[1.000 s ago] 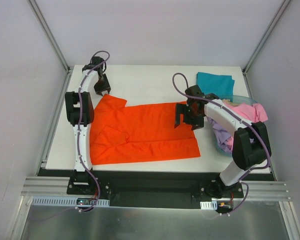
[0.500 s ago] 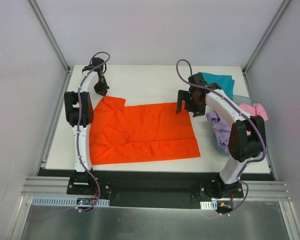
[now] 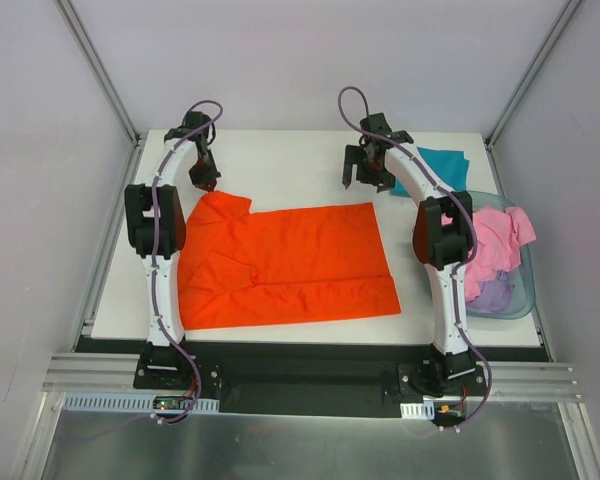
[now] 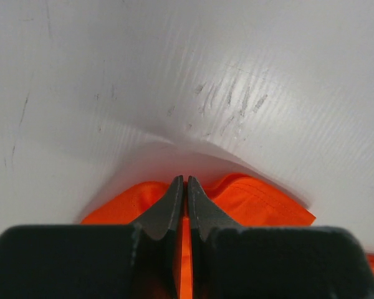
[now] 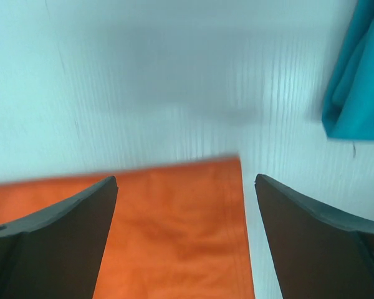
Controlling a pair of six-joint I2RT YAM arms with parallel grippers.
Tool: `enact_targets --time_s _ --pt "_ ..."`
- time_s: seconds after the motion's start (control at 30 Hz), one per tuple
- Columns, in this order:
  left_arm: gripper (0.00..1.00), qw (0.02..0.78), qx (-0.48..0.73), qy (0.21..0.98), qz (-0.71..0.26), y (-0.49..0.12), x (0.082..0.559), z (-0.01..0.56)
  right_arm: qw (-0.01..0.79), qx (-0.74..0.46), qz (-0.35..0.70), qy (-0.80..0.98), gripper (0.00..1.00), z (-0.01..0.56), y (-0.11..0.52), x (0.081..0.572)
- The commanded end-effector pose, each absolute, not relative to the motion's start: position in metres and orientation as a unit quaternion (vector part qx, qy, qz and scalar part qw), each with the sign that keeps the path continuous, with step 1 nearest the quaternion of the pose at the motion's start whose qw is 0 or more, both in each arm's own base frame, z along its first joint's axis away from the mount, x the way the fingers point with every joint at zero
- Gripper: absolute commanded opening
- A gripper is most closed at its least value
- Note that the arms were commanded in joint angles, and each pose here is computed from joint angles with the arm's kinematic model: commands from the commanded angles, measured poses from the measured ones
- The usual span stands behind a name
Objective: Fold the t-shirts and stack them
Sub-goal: Grap the side of the flattened tshirt furthest away from the robot with both arms
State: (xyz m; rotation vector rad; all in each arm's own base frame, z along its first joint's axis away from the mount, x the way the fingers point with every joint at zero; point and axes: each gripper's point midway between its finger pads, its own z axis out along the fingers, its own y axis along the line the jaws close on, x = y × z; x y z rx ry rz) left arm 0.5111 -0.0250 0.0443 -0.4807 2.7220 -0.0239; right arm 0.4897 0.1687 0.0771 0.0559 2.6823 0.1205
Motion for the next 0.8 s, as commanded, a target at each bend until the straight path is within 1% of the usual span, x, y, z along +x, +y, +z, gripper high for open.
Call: enact_targets --time_s 0.0,0.03,0.07,0.13,0.17,0.23,0.27,0.33,0.37,0.43,0.47,0.53,0.57,0.63,0.67,0.73,0.77 --pt "0.0 0.227 -0.164 0.96 -0.009 -0.027 0.507 0.096 0.216 0.028 0.029 0.975 0.94 0.075 0.153 0.508" --pt "0.0 0.228 -0.163 0.96 -0.011 -0.029 0.507 0.097 0.211 0.035 0.029 0.976 0.92 0.069 0.151 0.507" --pt "0.0 0.229 -0.165 0.959 -0.011 -0.029 0.507 0.098 0.207 0.039 0.028 0.977 0.86 0.064 0.15 0.506" --pt "0.0 0.228 -0.165 0.96 -0.012 -0.031 0.507 0.098 0.198 0.053 0.029 0.978 0.8 0.052 0.146 0.503" --pt "0.0 0.229 -0.166 0.959 -0.012 -0.031 0.507 0.098 0.194 0.057 0.031 0.979 0.74 0.049 0.145 0.503" --pt "0.0 0.229 -0.165 0.959 -0.01 -0.032 0.507 0.098 0.177 0.059 0.05 0.981 0.68 0.041 0.15 0.499" --pt "0.0 0.231 -0.17 0.958 -0.002 -0.029 0.507 0.097 0.167 0.06 0.052 0.983 0.62 0.038 0.15 0.495" --pt "0.0 0.231 -0.175 0.957 0.006 -0.026 0.506 0.097 0.155 0.061 0.049 0.985 0.57 0.033 0.149 0.489" --pt "0.0 0.233 -0.176 0.956 0.008 -0.025 0.507 0.098 0.149 0.061 0.046 0.986 0.51 0.03 0.147 0.485" --pt "0.0 0.233 -0.178 0.956 0.008 -0.025 0.506 0.099 0.133 0.063 0.041 0.988 0.47 0.023 0.144 0.474" --pt "0.0 0.233 -0.177 0.956 0.008 -0.025 0.506 0.099 0.134 0.064 0.041 0.988 0.42 0.022 0.144 0.472" --pt "0.0 0.233 -0.178 0.956 0.008 -0.025 0.505 0.099 0.121 0.064 0.049 0.989 0.39 0.018 0.146 0.463" --pt "0.0 0.234 -0.179 0.956 0.009 -0.025 0.505 0.1 0.118 0.062 0.057 0.989 0.33 0.017 0.148 0.461" --pt "0.0 0.236 -0.184 0.954 0.015 -0.022 0.504 0.102 0.116 0.063 0.07 0.989 0.29 0.02 0.153 0.457" --pt "0.0 0.236 -0.185 0.954 0.015 -0.022 0.503 0.102 0.117 0.062 0.074 0.988 0.23 0.017 0.155 0.456" --pt "0.0 0.238 -0.186 0.953 0.016 -0.022 0.503 0.104 0.124 0.06 0.086 0.987 0.17 0.022 0.16 0.457" --pt "0.0 0.237 -0.186 0.953 0.016 -0.022 0.502 0.104 0.129 0.06 0.091 0.986 0.1 0.023 0.161 0.459"
